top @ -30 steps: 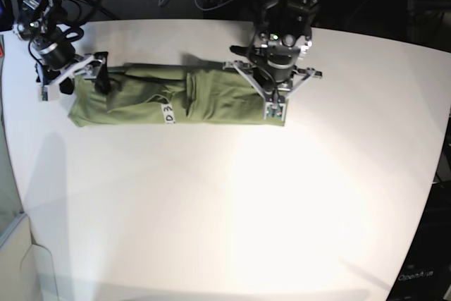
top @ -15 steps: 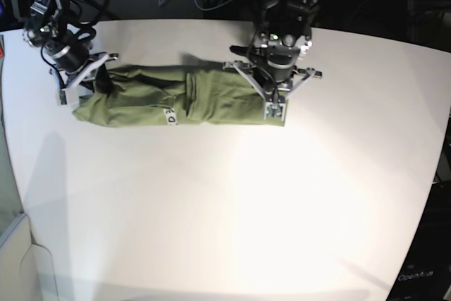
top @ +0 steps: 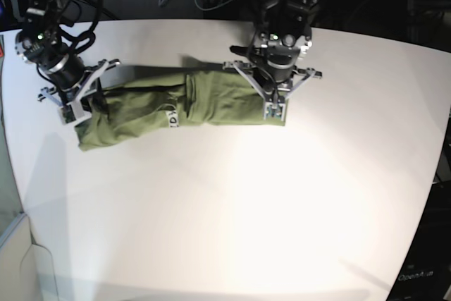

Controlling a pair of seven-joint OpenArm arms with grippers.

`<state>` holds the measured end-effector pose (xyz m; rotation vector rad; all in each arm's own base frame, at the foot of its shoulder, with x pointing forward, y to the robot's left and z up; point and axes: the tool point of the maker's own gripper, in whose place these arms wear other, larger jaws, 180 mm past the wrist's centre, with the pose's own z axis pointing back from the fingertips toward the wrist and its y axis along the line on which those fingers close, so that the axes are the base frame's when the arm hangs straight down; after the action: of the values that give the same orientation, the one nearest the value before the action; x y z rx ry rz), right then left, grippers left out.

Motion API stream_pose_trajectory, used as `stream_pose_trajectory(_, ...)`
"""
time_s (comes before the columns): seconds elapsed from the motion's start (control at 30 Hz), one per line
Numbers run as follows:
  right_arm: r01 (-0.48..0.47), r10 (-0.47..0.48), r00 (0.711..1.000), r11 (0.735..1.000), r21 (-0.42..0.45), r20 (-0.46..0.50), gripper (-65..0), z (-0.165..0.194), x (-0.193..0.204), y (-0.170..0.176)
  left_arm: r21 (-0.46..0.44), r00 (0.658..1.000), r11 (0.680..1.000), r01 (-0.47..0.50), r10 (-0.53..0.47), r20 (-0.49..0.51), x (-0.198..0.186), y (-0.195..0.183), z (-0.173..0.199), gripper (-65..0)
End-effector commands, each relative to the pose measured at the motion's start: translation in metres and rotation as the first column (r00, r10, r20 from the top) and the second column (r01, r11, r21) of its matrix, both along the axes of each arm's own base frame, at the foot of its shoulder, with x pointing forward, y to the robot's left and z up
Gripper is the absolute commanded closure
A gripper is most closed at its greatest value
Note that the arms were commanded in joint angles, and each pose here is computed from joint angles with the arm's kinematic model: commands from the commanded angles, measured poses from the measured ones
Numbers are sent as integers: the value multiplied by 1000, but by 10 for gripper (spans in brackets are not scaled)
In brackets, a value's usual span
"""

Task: Fold the T-shirt properly
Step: 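Fold the held end with the right gripper over toward the left gripper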

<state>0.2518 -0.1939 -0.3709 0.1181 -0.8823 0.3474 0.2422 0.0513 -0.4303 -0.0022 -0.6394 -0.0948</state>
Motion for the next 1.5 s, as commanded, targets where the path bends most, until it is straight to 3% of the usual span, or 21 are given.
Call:
stream_pose_trajectory(0.0,-33,33,999,999,0,37,-3,10,2,7,-3,1000,1000,-4,4,-22,-3,-1,-1,-5)
stream_pose_trajectory(0.13,-122,123,992,991,-48,26,-3,10,-7,32,-4,1000,1000,-4,4,-23,-3,-1,-1,-5)
stream_pose_trajectory(0.37,-212,212,977,976,-49,14,-3,10,-18,62,-6,1000,1000,-4,4,-23,-3,-1,-1,-5)
stream_pose_trajectory(0.53,-280,280,960,953,-115,-13,-3,4,-22,77,-6,1000,1000,-5,4,-22,-3,-1,0,-5)
stream_pose_trajectory(1.0,-383,385,921,922,-57,49,-6,15,-10,135,-10,1000,1000,-2,2,-25,-4,-3,-1,-5)
stream_pose_trajectory(1.13,-382,385,922,922,-63,36,-1,16,-2,150,-10,1000,1000,-2,2,-25,-4,-3,-1,-5)
stream_pose_trajectory(1.47,-482,481,874,876,-9,67,-1,24,-13,205,-15,1000,1000,-3,3,-16,0,-5,2,-5)
